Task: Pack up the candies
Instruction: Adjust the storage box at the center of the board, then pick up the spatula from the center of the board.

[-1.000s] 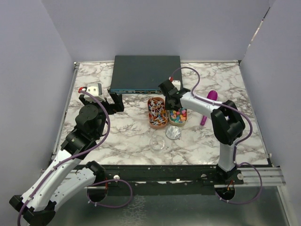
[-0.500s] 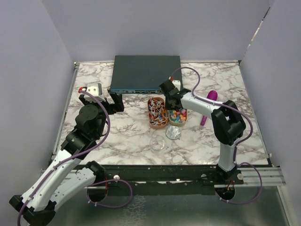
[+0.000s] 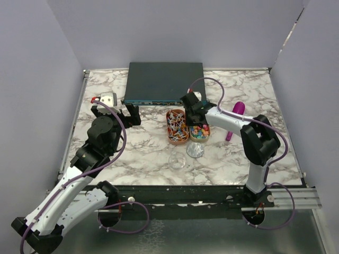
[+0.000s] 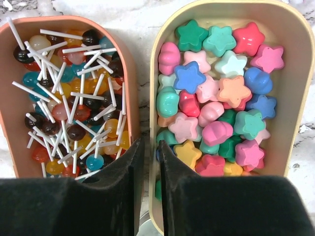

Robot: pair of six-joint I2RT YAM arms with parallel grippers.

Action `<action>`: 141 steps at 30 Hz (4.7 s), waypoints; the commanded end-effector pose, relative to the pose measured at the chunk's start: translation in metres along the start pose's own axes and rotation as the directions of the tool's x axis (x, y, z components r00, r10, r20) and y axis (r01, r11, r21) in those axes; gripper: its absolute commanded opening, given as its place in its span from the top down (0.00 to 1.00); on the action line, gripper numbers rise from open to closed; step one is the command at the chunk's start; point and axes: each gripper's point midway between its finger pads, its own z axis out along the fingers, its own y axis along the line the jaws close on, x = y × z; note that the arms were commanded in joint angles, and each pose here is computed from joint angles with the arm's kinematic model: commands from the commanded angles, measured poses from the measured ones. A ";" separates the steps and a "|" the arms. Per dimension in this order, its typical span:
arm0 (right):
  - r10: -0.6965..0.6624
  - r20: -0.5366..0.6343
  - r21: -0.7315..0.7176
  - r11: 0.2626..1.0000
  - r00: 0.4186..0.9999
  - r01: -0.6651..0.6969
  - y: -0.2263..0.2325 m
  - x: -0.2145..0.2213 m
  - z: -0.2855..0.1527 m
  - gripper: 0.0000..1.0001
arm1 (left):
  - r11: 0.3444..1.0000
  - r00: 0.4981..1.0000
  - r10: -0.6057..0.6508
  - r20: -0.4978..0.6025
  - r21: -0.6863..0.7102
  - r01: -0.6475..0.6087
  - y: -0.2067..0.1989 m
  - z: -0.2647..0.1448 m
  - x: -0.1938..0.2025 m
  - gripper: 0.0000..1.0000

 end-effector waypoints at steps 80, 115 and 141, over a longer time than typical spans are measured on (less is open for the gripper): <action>0.343 0.130 0.229 0.902 0.930 -0.365 -0.216 0.012 -0.020 0.98 | 0.983 0.978 0.069 -0.195 0.180 -0.033 -0.026 -0.006 0.061 0.01; -0.645 0.327 -0.217 0.660 0.691 0.719 0.013 0.063 -0.183 1.00 | 0.864 0.861 0.063 -0.505 0.460 0.206 -0.103 -0.036 0.083 0.01; -0.757 0.603 -0.115 0.230 0.252 0.966 0.029 0.068 -0.232 0.99 | 0.822 0.784 0.019 -0.620 0.456 0.340 -0.112 -0.061 0.101 0.02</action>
